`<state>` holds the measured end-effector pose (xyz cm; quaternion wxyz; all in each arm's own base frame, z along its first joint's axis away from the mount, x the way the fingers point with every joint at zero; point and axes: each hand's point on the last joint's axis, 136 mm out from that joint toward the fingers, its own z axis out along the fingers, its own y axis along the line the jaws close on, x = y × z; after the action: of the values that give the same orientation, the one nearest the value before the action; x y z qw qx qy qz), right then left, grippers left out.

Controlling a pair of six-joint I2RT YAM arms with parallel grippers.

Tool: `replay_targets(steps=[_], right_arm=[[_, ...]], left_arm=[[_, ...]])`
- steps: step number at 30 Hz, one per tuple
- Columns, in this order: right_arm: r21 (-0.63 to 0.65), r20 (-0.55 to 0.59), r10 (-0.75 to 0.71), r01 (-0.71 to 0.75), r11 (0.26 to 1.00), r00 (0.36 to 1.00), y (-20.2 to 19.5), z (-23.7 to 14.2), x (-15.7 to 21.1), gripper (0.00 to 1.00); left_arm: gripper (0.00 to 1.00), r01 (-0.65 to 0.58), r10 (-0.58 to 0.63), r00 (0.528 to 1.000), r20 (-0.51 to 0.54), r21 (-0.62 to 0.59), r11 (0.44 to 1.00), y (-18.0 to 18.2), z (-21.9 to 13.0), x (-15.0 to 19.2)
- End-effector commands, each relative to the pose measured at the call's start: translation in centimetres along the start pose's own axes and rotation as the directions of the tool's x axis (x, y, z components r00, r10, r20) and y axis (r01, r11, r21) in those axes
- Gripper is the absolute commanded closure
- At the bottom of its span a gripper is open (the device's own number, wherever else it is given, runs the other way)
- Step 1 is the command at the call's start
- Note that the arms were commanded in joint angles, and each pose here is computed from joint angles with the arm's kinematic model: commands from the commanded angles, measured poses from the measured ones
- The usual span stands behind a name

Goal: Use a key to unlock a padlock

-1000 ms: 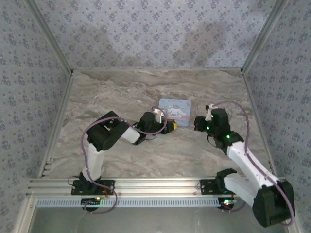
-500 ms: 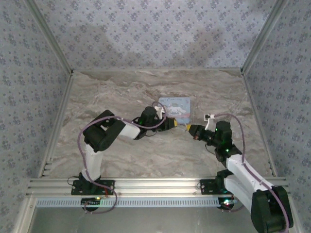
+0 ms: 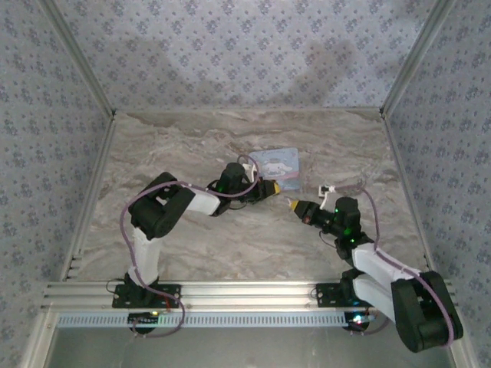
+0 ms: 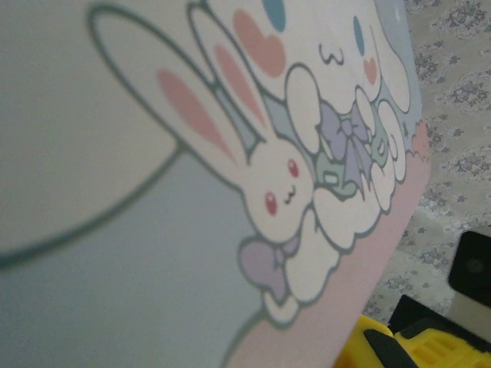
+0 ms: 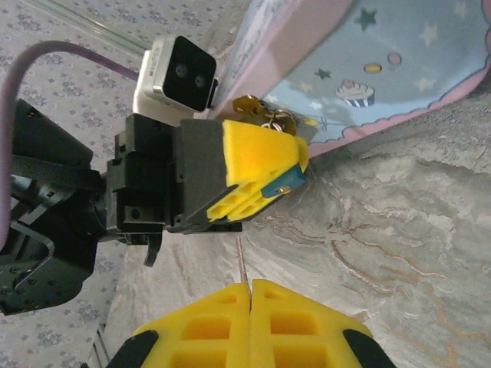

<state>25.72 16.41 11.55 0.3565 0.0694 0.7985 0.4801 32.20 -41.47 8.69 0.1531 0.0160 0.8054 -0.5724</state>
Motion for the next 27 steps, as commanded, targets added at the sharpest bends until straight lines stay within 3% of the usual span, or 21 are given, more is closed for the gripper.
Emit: replay_targets(steps=[1,13,27], right_arm=[[-0.038,0.058,0.043,-0.041,0.998,0.997,0.7,0.5,-0.7,1.0],[-0.09,0.085,0.168,-0.16,0.983,0.982,0.6,2.6,-0.7,1.0],[-0.131,0.079,0.178,-0.166,0.977,0.981,1.3,3.5,-1.1,1.0]], left_arm=[[1.0,-0.039,0.037,0.999,0.021,0.113,0.993,-4.7,-0.6,-1.7],[1.0,-0.03,0.022,0.999,0.047,0.171,0.985,-5.9,-1.1,-2.4],[1.0,-0.014,0.0,0.998,0.063,0.224,0.975,-6.6,-1.5,-2.8]])
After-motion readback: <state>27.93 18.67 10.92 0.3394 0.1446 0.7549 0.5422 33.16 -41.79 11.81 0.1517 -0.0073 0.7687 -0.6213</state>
